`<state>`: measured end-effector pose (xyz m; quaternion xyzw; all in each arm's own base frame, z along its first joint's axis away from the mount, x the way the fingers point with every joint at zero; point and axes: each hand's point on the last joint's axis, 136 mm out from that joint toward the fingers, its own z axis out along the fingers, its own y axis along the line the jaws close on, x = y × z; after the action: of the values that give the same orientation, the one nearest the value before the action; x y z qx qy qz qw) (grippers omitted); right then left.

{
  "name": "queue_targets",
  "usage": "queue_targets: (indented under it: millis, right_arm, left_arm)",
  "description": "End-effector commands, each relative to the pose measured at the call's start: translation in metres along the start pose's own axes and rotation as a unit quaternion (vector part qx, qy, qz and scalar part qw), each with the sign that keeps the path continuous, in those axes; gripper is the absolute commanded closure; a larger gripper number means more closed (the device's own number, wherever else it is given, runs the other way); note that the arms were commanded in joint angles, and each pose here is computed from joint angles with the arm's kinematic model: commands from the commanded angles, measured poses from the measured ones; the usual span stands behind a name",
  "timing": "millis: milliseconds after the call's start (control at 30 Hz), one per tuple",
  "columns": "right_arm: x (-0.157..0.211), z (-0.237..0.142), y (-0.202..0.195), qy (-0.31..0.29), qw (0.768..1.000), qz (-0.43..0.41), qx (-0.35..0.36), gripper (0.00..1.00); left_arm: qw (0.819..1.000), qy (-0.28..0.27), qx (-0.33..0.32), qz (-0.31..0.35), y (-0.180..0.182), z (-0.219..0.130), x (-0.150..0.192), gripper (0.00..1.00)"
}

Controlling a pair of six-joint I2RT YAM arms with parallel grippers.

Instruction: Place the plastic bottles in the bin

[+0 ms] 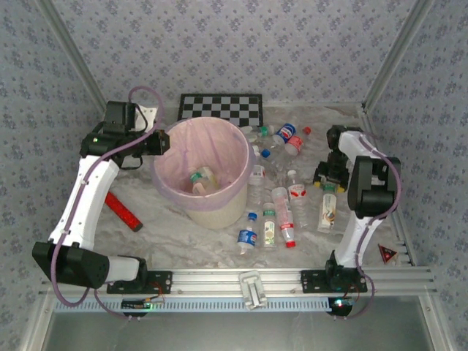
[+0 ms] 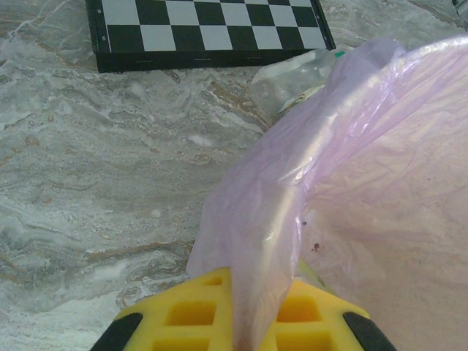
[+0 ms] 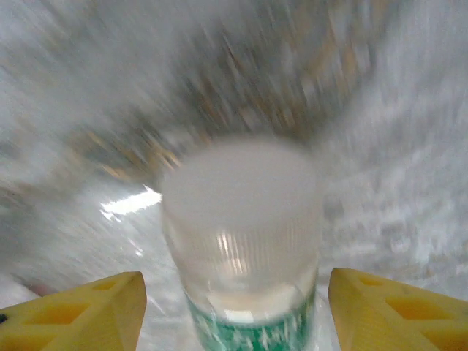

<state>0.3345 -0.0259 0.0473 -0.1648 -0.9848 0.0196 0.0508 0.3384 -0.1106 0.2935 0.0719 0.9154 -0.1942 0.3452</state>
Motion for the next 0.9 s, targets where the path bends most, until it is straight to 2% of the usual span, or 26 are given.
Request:
queue_targets:
  millis: [0,100,267,333,467,633,733,867]
  right_arm:
    - [-0.034,-0.001,0.015,-0.021,0.999,-0.003,-0.027,0.37]
    - [-0.046,-0.006,0.019,-0.020,0.999,-0.018,-0.020,0.35]
    - [-0.011,-0.014,0.009,-0.001,0.999,-0.025,-0.019,0.09]
    - [0.009,-0.016,0.003,0.009,0.999,-0.029,-0.019,0.01]
    - [0.041,-0.018,-0.009,0.017,0.999,-0.025,-0.016,0.00]
    - [0.056,-0.007,-0.015,0.029,0.999,-0.016,-0.014,0.00]
    - [0.051,-0.023,-0.017,-0.006,1.000,-0.004,-0.014,0.00]
    - [0.050,-0.075,-0.027,-0.088,0.993,0.070,-0.032,0.00]
  left_arm:
    - [0.998,-0.055,0.043,0.004,-0.020,-0.021,-0.034,1.00]
    - [0.998,-0.045,0.049,0.005,-0.021,-0.019,-0.032,1.00]
    - [0.998,-0.021,0.053,0.016,-0.023,-0.018,-0.027,1.00]
    - [0.999,-0.023,0.042,0.015,-0.020,-0.020,-0.027,1.00]
    - [0.998,-0.041,0.054,0.018,-0.025,-0.025,-0.029,1.00]
    - [0.997,-0.041,0.062,0.019,-0.030,-0.029,-0.031,1.00]
    - [0.997,-0.038,0.059,0.017,-0.028,-0.028,-0.031,1.00]
    - [0.997,-0.036,0.059,0.017,-0.027,-0.026,-0.029,1.00]
